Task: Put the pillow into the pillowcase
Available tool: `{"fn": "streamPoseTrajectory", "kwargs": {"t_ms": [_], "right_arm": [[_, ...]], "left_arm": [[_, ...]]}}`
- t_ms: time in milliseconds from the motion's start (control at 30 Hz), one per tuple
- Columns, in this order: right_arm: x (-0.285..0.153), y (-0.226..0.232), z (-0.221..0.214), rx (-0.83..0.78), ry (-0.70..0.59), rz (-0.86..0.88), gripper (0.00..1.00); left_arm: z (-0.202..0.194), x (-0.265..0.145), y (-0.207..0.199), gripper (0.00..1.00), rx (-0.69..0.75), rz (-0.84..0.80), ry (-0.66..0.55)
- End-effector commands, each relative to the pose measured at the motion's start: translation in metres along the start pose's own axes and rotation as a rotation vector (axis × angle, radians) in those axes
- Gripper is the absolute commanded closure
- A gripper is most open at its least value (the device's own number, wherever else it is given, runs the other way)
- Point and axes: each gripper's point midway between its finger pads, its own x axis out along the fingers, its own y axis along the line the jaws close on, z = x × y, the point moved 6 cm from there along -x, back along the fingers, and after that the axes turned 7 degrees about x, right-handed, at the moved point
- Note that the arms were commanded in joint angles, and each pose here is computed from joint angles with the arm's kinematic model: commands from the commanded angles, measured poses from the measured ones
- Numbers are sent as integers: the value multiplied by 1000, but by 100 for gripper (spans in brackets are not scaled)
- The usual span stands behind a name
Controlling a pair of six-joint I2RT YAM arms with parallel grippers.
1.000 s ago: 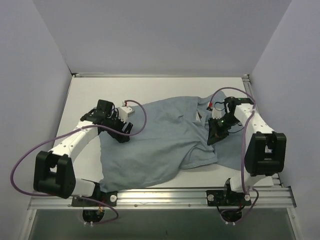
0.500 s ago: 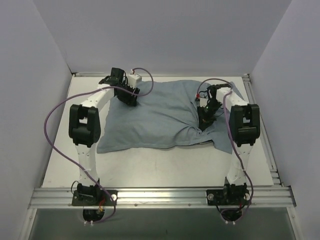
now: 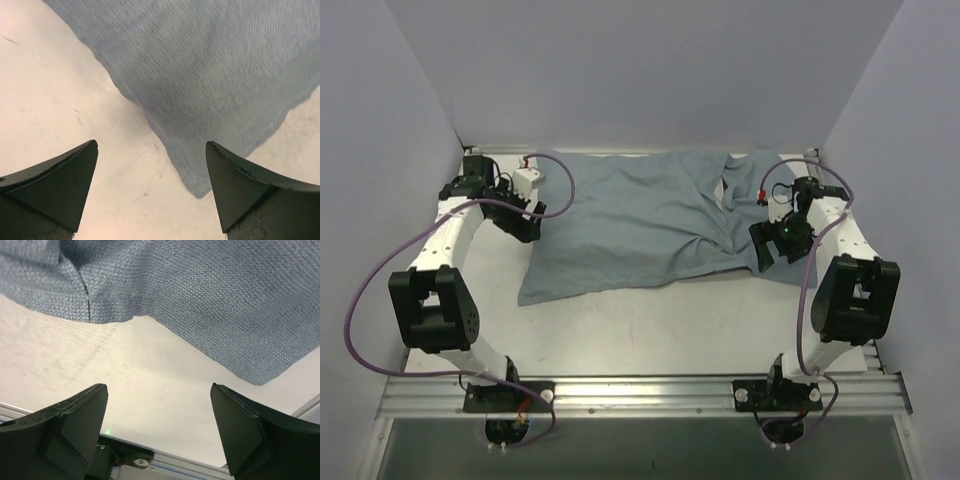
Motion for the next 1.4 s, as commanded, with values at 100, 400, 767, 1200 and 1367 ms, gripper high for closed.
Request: {"fn": "streamPoseTrajectory", "kwargs": {"t_ms": [100,400,767,1200,1367], "right_arm": [[30,-16,12,-233,-22,-84,12],[86,-20,34,-423,-27,-212,13],[101,-4,27,-540,58,-205,45],[27,-32,29,-334,-69,-155,100],[-30,-27,38,-267,-229,-190,100]], "left_arm": [[-66,11,-37,3,43,-216,140],[-96,41,-40,3,17,-283,228],[-145,36,-79,3,71,-412,327],[-117,27,-40,100,-81,-296,223],[-54,-21,-6,100,-83,-160,-33]]}}
